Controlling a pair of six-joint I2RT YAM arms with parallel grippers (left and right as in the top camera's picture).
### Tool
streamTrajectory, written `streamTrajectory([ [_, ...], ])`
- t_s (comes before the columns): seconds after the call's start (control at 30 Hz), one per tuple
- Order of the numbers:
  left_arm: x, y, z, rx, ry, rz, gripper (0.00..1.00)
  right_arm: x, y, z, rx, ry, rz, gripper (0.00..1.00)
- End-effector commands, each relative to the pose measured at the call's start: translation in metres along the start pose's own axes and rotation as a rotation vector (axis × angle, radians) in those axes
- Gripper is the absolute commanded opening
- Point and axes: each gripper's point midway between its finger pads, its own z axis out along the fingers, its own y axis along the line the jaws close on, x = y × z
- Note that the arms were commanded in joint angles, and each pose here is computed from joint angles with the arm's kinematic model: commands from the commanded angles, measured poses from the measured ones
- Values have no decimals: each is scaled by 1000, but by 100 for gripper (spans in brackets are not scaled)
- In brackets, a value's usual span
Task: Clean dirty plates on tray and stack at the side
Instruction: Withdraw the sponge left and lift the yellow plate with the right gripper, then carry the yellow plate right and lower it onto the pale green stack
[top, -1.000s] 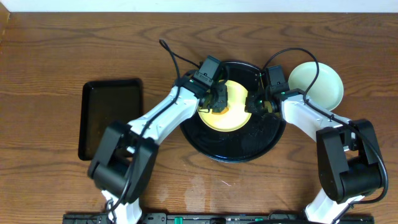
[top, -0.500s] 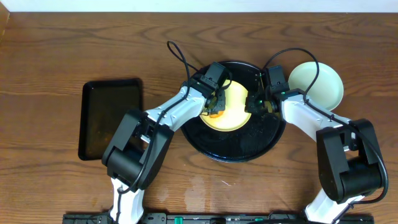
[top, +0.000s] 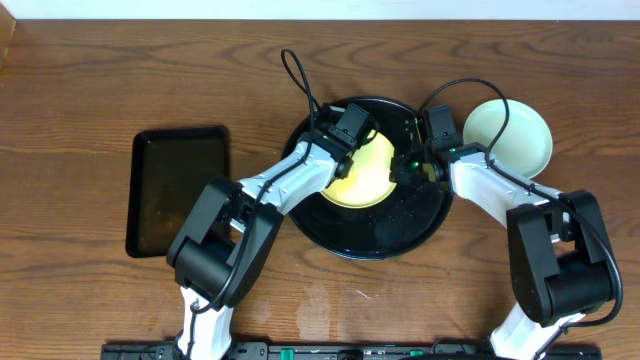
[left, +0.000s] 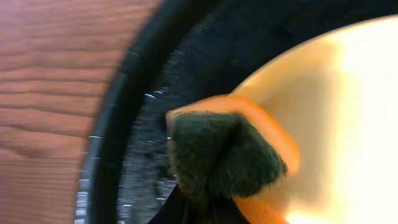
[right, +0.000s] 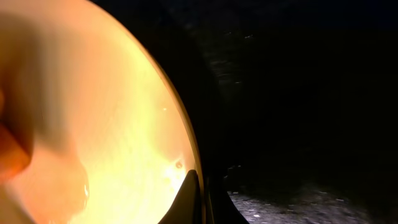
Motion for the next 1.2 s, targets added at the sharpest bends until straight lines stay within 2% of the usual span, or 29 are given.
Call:
streamTrajectory([
  [0.0, -25, 58, -18, -221, -97, -22, 8, 9, -18, 4, 74, 24, 9, 1],
  [0.13, -47, 69, -49, -193, -176, -94, 8, 2, -10, -13, 58, -12, -17, 1],
  [0.33, -66, 100, -102, -125, -253, -298, 8, -12, 5, -53, 34, -91, -107, 1],
  [0.5, -49, 106, -127, 65, -150, -352, 8, -26, 5, -102, 100, -210, -192, 1],
  [0.67, -20, 88, -123, 227, 25, -348, 8, -37, 2, -150, 180, -331, -294, 1],
  [0.8, -7, 79, -119, 265, 88, -337, 8, -49, -7, -187, 285, -444, -336, 1],
  [1.0, 2, 67, -118, 323, 126, -331, 8, -70, -31, -237, 546, -576, -462, 1],
  [1.17, 3, 64, -117, 340, 134, -330, 8, -75, -29, -241, 589, -577, -568, 1],
])
